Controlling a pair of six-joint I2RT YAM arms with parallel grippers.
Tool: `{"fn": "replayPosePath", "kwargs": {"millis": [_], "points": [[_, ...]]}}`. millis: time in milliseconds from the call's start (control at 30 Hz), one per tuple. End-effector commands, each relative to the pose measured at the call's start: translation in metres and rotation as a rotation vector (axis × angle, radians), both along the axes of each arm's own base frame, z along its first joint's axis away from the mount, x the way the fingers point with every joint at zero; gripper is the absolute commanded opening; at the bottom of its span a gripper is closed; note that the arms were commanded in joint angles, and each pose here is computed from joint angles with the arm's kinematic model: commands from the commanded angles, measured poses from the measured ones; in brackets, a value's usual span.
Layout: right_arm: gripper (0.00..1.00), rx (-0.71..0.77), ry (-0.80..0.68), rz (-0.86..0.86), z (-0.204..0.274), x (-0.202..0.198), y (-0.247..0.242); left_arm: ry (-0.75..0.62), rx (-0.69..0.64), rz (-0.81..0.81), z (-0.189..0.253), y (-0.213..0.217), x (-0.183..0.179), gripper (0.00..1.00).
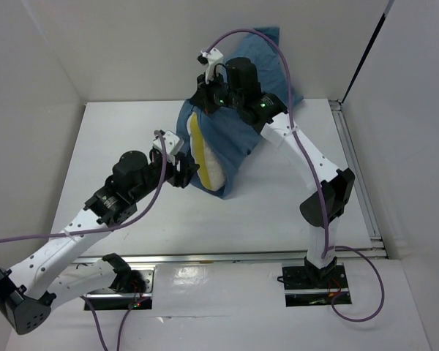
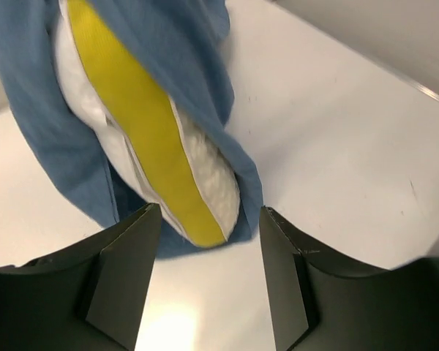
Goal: Put the pillow into the pillowcase
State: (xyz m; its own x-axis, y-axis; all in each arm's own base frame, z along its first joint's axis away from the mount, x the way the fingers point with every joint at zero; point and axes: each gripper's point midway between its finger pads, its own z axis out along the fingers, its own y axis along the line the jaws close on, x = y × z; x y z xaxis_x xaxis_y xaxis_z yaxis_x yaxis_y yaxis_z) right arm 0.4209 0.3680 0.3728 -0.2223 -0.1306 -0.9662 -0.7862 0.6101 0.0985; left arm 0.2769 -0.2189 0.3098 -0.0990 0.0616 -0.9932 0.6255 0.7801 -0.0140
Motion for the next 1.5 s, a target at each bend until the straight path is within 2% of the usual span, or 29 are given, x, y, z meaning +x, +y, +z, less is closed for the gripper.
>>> {"fn": "replayPosePath", "kwargs": {"millis": [0,67,100,167,300,333,433,467,533,567,600,733,833,1000,1133,1267,1467], "points": [[0.0,0.077,-0.125,-0.07,0.037,0.024,-0.011,0.14,-0.008,0.044,-0.017,0.015,-0.002,0.69],[0.0,0.094,-0.156,-0.093,0.045,0.029,-0.012,0.158,-0.059,0.1,-0.012,0.026,0.003,0.62],[0.0,0.111,-0.18,-0.103,0.052,0.033,-0.015,0.174,-0.074,0.142,-0.012,0.037,0.009,0.53],[0.0,0.133,-0.195,-0.115,0.059,0.036,-0.015,0.224,-0.088,0.182,-0.015,0.044,0.016,0.51],[0.0,0.163,-0.234,-0.115,0.073,0.036,-0.015,0.507,-0.117,0.247,-0.069,0.05,0.026,0.69],[0.0,0.162,-0.233,-0.115,0.069,0.04,-0.013,0.562,-0.146,0.228,-0.074,0.051,0.028,0.77],[0.0,0.168,-0.242,-0.124,0.071,0.043,-0.012,0.712,-0.211,0.238,-0.1,0.056,0.04,0.83],[0.0,0.173,-0.251,-0.133,0.073,0.045,-0.013,0.748,-0.263,0.184,-0.097,0.048,0.04,0.84],[0.0,0.173,-0.251,-0.133,0.073,0.045,-0.013,0.814,-0.316,0.191,-0.109,0.053,0.048,0.83],[0.0,0.168,-0.244,-0.133,0.068,0.047,-0.011,0.858,-0.338,0.135,-0.116,0.045,0.05,0.83],[0.0,0.168,-0.244,-0.133,0.068,0.047,-0.011,0.873,-0.342,0.112,-0.12,0.042,0.052,0.78],[0.0,0.165,-0.259,-0.152,0.07,0.053,-0.018,0.911,-0.357,0.126,-0.131,0.041,0.062,0.69],[0.0,0.165,-0.261,-0.161,0.069,0.055,-0.018,0.958,-0.387,0.132,-0.14,0.038,0.061,0.64],[0.0,0.2,-0.308,-0.182,0.08,0.061,-0.018,1.07,-0.455,0.116,-0.166,0.03,0.046,0.64],[0.0,0.203,-0.313,-0.191,0.079,0.067,-0.016,1.119,-0.455,0.135,-0.188,0.03,0.047,0.69],[0.0,0.208,-0.32,-0.2,0.08,0.07,-0.016,1.132,-0.43,0.192,-0.208,0.034,0.061,0.69],[0.0,0.21,-0.379,-0.229,0.084,0.091,-0.015,1.155,-0.45,0.195,-0.216,0.027,0.09,0.69]]}}
